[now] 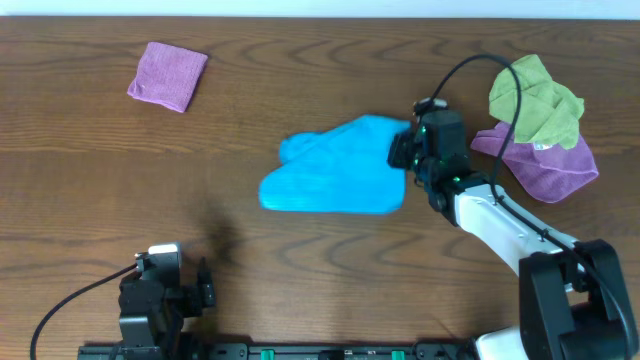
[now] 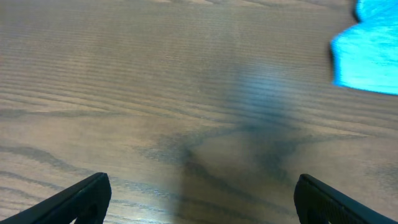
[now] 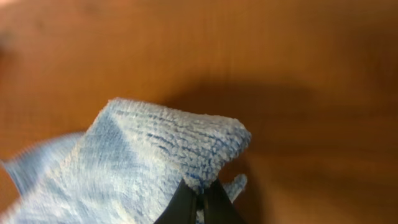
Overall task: Fold the cloth
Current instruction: 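Regrasp the blue cloth's right edge with the right gripper, then reach the left gripper to the blue cloth's left edge and grasp it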
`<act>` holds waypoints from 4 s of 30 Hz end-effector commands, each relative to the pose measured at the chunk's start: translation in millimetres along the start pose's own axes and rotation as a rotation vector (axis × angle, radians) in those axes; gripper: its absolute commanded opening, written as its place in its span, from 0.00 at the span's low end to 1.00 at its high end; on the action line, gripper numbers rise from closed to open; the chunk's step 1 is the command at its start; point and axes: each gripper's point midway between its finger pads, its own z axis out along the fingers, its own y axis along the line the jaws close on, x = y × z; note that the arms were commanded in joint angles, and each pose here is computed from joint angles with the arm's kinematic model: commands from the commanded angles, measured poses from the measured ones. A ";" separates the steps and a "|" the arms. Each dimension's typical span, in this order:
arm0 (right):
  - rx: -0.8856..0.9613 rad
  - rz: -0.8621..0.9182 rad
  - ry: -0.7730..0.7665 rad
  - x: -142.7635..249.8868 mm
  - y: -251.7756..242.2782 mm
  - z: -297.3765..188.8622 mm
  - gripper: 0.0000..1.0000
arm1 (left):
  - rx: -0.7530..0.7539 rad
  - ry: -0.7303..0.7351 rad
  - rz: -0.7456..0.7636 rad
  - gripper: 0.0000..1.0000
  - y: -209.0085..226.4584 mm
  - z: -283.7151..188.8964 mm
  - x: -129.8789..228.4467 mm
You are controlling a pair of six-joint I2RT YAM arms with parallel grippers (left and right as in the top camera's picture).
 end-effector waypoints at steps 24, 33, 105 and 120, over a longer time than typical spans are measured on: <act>0.192 0.286 0.421 95.5 -34.9 -45.3 0.63 | -0.008 0.061 0.027 0.95 1.3 1.3 16.4; 0.313 0.380 0.457 117.8 -57.9 -31.6 0.59 | 0.077 0.007 0.000 0.95 -13.5 1.3 3.0; 0.129 0.437 0.512 124.1 -26.8 -12.8 0.01 | 0.628 0.827 -0.856 0.97 -167.2 152.6 -63.0; 0.129 0.436 0.511 123.9 -26.8 -12.8 0.01 | 0.658 0.944 -0.830 0.67 -197.8 158.1 -30.6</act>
